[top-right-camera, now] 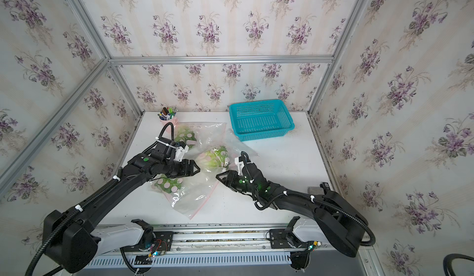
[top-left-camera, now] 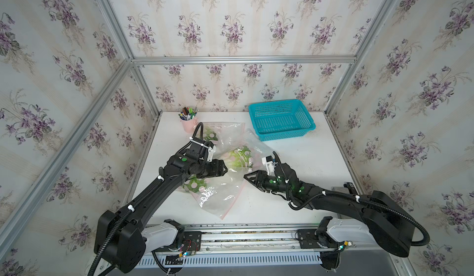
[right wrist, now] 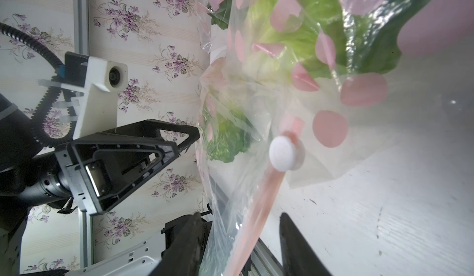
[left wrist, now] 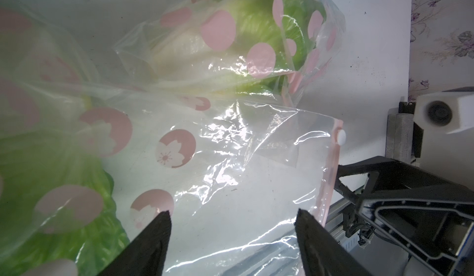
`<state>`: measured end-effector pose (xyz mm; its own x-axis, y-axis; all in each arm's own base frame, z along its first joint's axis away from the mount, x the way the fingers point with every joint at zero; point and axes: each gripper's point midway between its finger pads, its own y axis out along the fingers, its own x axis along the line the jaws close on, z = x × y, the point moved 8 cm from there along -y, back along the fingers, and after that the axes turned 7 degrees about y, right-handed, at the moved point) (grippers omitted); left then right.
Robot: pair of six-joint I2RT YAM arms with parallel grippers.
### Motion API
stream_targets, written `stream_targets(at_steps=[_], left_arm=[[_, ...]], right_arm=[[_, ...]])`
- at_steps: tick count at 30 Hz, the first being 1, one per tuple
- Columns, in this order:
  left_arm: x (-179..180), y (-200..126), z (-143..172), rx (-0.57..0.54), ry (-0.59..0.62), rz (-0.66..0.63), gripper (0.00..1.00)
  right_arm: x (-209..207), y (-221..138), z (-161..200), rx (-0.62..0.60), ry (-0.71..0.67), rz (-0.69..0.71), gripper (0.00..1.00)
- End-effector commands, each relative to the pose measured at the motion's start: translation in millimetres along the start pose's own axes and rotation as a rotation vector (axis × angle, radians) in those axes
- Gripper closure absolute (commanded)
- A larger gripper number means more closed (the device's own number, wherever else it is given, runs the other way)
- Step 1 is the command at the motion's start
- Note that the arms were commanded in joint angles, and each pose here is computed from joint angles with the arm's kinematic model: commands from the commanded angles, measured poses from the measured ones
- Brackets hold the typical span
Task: Open the zip-top bag and take out the chinese cabbages
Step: Open the zipper of the food storage bag at the center of the board.
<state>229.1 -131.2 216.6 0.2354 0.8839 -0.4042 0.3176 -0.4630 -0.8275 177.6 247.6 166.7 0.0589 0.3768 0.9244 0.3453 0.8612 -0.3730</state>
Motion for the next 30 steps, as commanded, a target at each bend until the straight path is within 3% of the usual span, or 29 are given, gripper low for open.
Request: stream_targets(at_steps=[1,30], left_arm=[[-1.5,0.0,-2.8,-0.008,0.008,0.010,0.22],[-0.6,3.1,-0.3,0.000,0.009,0.013,0.22]], right_arm=[[7.6,-0.3,-0.6,-0.002,0.016,-0.039,0.53],[10.6,9.5,3.6,0.023,0.039,-0.054,0.56]])
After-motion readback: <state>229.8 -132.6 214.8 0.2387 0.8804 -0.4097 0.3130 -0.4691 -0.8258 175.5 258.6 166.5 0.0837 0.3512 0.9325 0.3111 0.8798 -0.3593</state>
